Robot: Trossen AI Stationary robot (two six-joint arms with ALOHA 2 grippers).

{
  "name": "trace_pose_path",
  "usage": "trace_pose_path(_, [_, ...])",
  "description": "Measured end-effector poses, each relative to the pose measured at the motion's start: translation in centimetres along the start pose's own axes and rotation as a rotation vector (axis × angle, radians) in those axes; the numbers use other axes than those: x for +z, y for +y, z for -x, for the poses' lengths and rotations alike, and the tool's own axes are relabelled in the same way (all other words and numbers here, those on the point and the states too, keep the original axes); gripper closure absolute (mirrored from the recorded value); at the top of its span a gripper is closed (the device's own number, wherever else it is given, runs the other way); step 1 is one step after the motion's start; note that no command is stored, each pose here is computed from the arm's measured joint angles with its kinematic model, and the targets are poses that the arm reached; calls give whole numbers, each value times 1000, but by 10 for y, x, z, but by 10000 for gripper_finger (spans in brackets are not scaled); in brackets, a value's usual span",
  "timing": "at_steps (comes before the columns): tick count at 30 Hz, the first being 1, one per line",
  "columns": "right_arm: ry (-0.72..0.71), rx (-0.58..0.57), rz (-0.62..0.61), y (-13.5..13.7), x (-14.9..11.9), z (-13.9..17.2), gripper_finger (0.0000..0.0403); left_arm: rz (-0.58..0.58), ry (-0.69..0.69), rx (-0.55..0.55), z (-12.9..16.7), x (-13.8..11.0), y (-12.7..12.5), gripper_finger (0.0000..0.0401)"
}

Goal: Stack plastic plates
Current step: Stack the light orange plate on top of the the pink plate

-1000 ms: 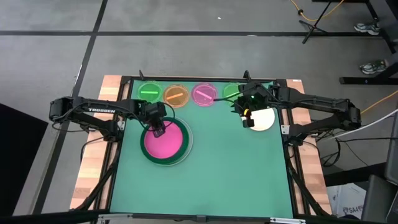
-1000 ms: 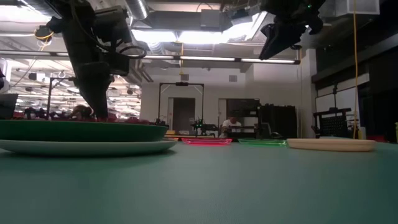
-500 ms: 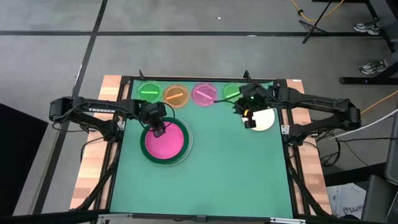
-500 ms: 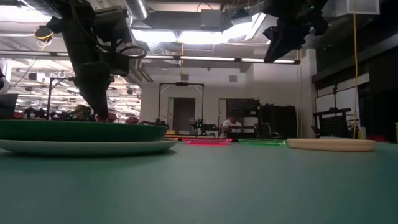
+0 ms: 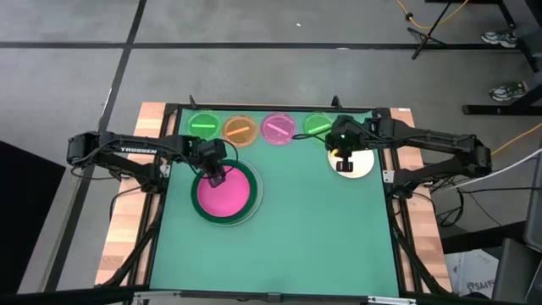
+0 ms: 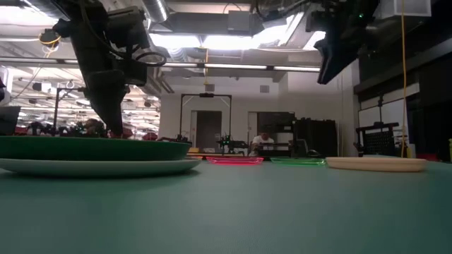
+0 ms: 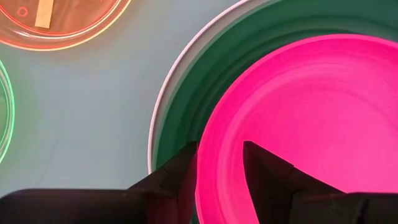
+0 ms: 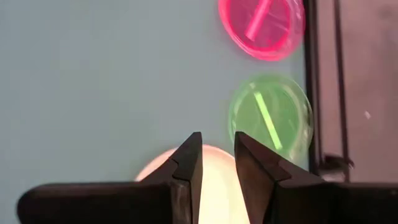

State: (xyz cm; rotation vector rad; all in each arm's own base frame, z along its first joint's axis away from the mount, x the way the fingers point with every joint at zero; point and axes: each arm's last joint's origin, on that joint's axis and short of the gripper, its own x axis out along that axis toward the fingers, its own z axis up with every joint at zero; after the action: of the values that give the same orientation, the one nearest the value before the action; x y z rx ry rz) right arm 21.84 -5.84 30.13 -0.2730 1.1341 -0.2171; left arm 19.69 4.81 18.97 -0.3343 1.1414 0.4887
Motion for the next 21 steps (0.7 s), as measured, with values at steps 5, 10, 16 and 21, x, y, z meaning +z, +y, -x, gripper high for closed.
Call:
trace_pose_path(5, [60,-41,-48,1,-6,-2,320,0,0,0,0,0,0,278])
trace_pose_path(10, [151,-16,-94,13,-25,-27,320,9,-1,0,0,0,0,278])
trace_pose_path(16, [226,10,-160,33,-57,-68,320,50,-1,0,0,0,0,278])
trace_pose_path(21, [220,96,-173,46,-74,-88,320,49,-1,-1,0,0,0,278])
